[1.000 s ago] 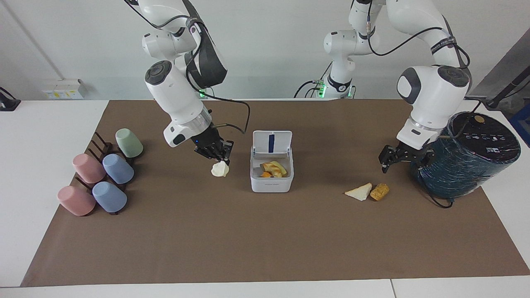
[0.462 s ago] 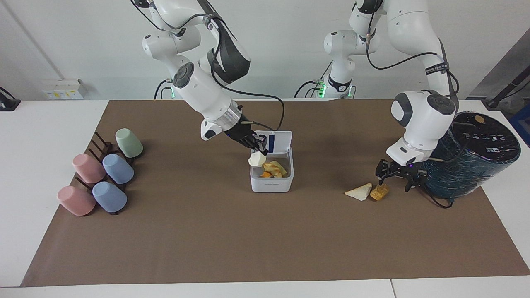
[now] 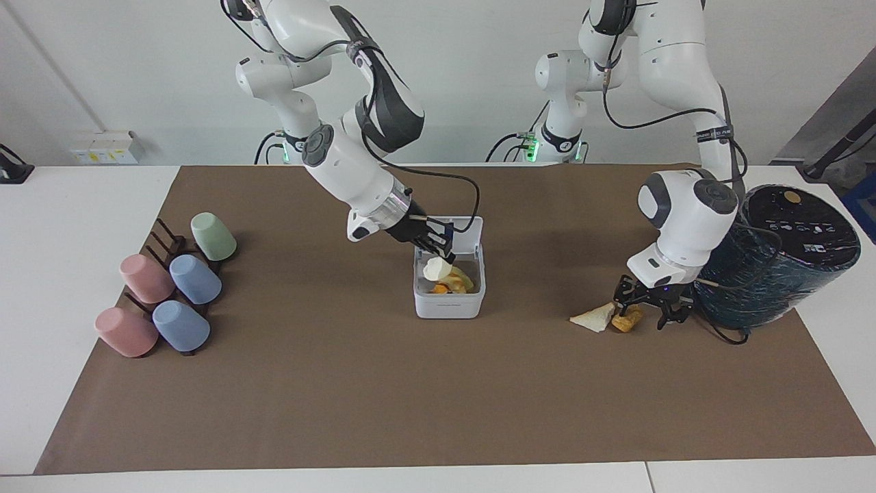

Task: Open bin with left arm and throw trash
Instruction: 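Carry the piece over the bin while the left gripper reaches the cookie, then drop the piece into the bin while the left gripper grasps the cookie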

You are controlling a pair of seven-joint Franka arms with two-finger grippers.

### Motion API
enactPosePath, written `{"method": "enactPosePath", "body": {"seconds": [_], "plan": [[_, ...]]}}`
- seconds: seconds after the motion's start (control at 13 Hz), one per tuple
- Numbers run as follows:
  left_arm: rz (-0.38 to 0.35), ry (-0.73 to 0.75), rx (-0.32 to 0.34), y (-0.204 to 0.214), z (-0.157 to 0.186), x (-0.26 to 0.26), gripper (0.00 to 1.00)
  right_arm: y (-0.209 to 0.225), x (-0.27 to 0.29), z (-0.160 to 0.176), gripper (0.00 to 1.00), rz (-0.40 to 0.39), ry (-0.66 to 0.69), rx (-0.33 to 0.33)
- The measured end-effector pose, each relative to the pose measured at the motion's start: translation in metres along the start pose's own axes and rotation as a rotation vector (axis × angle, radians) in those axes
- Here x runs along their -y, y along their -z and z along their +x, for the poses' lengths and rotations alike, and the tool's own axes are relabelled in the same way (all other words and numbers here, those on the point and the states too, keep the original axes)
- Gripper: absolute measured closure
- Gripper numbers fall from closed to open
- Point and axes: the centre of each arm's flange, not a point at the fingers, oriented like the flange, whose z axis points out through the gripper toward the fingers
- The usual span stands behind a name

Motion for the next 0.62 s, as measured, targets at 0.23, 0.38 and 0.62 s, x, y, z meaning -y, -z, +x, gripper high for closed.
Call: {"method": "enactPosePath", "body": {"seconds": [0.23, 0.38, 0.62], "plan": [[-0.003, -0.012, 0.001, -0.007, -0.002, -0.004, 0.27, -0.008, 0.000, -0.008, 0.67, -0.010, 0.007, 0.009], [-0.006, -0.014, 0.007, -0.013, -0.006, -0.007, 0.37, -0.008, 0.000, -0.008, 0.42, -0.009, 0.008, 0.007], [-0.014, -0.013, 0.023, -0.023, -0.014, -0.010, 0.38, -0.007, 0.001, -0.008, 0.07, -0.002, 0.008, -0.001]]}}
